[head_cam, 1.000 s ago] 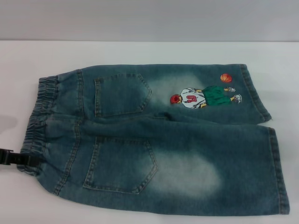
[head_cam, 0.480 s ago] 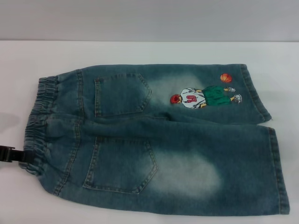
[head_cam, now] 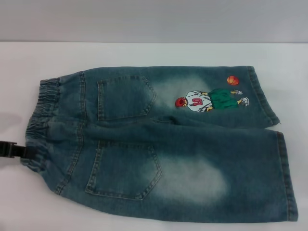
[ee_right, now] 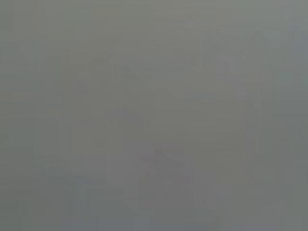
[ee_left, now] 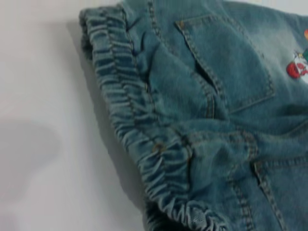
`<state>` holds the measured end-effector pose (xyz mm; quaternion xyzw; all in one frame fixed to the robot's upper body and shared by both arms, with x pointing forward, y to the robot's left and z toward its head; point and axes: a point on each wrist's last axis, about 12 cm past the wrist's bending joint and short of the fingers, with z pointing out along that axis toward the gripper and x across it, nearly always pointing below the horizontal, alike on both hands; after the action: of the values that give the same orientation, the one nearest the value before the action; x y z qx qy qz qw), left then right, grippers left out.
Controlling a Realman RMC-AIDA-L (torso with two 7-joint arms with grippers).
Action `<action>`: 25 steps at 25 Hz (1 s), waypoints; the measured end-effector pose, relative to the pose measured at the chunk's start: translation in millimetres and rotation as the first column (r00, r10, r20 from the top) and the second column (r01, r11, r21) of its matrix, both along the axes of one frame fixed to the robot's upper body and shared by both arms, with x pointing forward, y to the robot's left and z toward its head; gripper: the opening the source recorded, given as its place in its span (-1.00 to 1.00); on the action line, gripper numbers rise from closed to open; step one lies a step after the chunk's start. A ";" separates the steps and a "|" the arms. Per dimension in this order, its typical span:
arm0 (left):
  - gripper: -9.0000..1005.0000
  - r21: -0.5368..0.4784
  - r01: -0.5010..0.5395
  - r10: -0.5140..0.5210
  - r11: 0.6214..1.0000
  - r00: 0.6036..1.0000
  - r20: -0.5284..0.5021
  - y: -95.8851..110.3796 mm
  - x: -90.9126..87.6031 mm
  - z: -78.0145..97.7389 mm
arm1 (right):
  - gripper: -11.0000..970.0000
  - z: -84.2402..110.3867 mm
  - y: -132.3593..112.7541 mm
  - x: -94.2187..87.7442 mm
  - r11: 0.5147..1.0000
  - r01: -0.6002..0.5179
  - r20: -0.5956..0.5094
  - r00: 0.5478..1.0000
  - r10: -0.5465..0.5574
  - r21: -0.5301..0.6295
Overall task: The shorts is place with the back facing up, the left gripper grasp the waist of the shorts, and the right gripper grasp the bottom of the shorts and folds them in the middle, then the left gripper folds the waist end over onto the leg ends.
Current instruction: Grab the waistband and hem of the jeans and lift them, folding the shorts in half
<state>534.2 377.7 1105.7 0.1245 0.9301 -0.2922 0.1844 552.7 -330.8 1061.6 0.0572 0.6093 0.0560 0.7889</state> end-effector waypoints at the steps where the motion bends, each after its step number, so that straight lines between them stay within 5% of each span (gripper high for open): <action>1: -0.89 -0.003 -0.002 0.002 1.000 1.000 0.003 -0.9 1.4 1.0 | 0.44 1.6 2.1 5.0 1.000 -0.021 -0.011 1.000 0.021 -0.012; 6: -0.89 -0.022 -0.003 0.004 1.000 1.000 0.011 -9.3 10.7 7.0 | 0.44 15.6 18.2 32.9 0.974 -0.225 -0.072 0.972 0.222 -0.029; 10: -0.89 -0.029 -0.003 0.003 1.000 1.000 0.017 -14.9 15.8 9.1 | 0.44 41.4 35.0 46.6 0.880 -0.475 -0.065 0.878 0.474 -0.007; 13: -0.89 -0.032 0.001 -0.001 0.999 1.000 0.022 -17.8 18.4 10.3 | 0.44 63.7 51.1 51.6 0.750 -0.661 -0.091 0.749 0.656 -0.032; 18: -0.89 -0.035 0.011 -0.010 0.999 0.999 0.041 -24.9 23.0 10.8 | 0.44 102.4 80.9 46.3 0.442 -0.891 -0.206 0.454 0.867 -0.102; 23: -0.89 -0.030 0.009 -0.007 1.000 0.998 0.061 -27.6 25.4 12.0 | 0.44 128.8 91.4 35.8 0.151 -0.981 -0.396 0.187 0.899 -0.121; 25: -0.89 -0.030 0.001 0.001 1.000 0.998 0.064 -27.8 26.3 12.6 | 0.44 135.2 88.7 34.8 0.078 -0.992 -0.473 0.117 0.873 -0.101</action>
<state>560.5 349.9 1118.3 0.1309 0.9193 -0.3019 0.2158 587.5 -242.1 1196.8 -0.5053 0.6022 0.4199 0.4535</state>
